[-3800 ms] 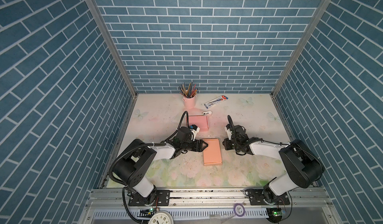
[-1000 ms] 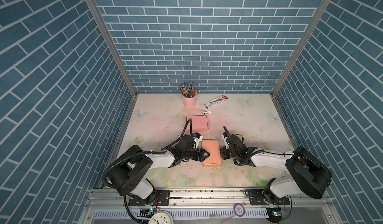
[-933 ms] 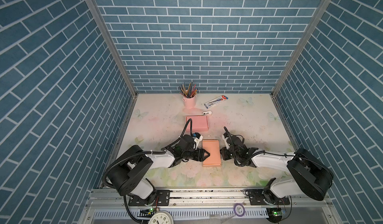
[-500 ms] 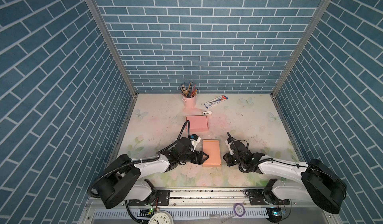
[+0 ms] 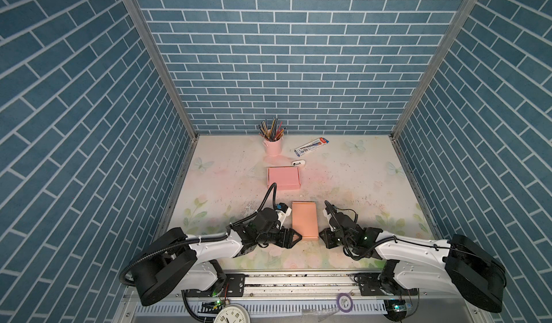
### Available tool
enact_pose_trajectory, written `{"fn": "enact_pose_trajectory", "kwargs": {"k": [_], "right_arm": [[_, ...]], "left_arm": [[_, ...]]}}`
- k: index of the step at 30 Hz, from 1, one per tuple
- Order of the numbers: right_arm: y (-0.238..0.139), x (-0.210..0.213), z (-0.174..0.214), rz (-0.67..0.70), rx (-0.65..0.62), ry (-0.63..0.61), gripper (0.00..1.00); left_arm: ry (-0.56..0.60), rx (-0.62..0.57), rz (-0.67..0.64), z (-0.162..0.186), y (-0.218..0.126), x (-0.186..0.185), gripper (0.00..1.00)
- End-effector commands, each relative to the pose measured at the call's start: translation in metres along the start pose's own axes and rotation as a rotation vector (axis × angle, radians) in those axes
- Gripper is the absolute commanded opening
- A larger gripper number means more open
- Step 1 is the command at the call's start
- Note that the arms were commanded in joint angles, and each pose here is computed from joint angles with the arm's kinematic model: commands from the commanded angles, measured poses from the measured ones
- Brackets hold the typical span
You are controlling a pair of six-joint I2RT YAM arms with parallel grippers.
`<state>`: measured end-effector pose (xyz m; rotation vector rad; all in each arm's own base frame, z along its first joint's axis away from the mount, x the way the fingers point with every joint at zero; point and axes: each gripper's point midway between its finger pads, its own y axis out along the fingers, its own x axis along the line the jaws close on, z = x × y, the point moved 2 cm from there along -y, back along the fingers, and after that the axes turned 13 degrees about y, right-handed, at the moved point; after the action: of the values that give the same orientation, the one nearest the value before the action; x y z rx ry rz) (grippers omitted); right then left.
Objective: Fold the paper box
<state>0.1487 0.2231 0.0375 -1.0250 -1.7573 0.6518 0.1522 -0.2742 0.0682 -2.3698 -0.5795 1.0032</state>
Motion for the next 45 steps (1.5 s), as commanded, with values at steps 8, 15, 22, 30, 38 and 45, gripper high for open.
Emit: {"fn": "enact_pose_trajectory", "kwargs": {"k": [8, 15, 22, 30, 38, 45], "right_arm": [[0.009, -0.007, 0.015, 0.054, 0.051, 0.025, 0.24], [0.009, 0.010, 0.017, 0.011, 0.048, 0.012, 0.24], [0.004, 0.034, 0.022, -0.090, 0.042, 0.003, 0.23], [0.008, 0.032, 0.028, -0.080, 0.049, -0.009, 0.23], [0.006, 0.022, 0.030, -0.058, 0.036, -0.008, 0.23], [-0.004, 0.010, 0.026, 0.006, 0.006, -0.013, 0.25]], "left_arm": [[-0.014, -0.032, 0.051, -0.003, 0.012, -0.016, 0.72], [-0.011, -0.047, 0.066, -0.008, 0.013, -0.023, 0.71], [0.006, -0.047, 0.037, -0.010, 0.010, -0.021, 0.70], [0.001, -0.061, 0.013, -0.010, 0.005, -0.014, 0.70], [-0.023, -0.075, -0.008, -0.003, -0.002, -0.002, 0.71], [-0.036, -0.079, -0.043, 0.003, -0.008, 0.007, 0.73]]}}
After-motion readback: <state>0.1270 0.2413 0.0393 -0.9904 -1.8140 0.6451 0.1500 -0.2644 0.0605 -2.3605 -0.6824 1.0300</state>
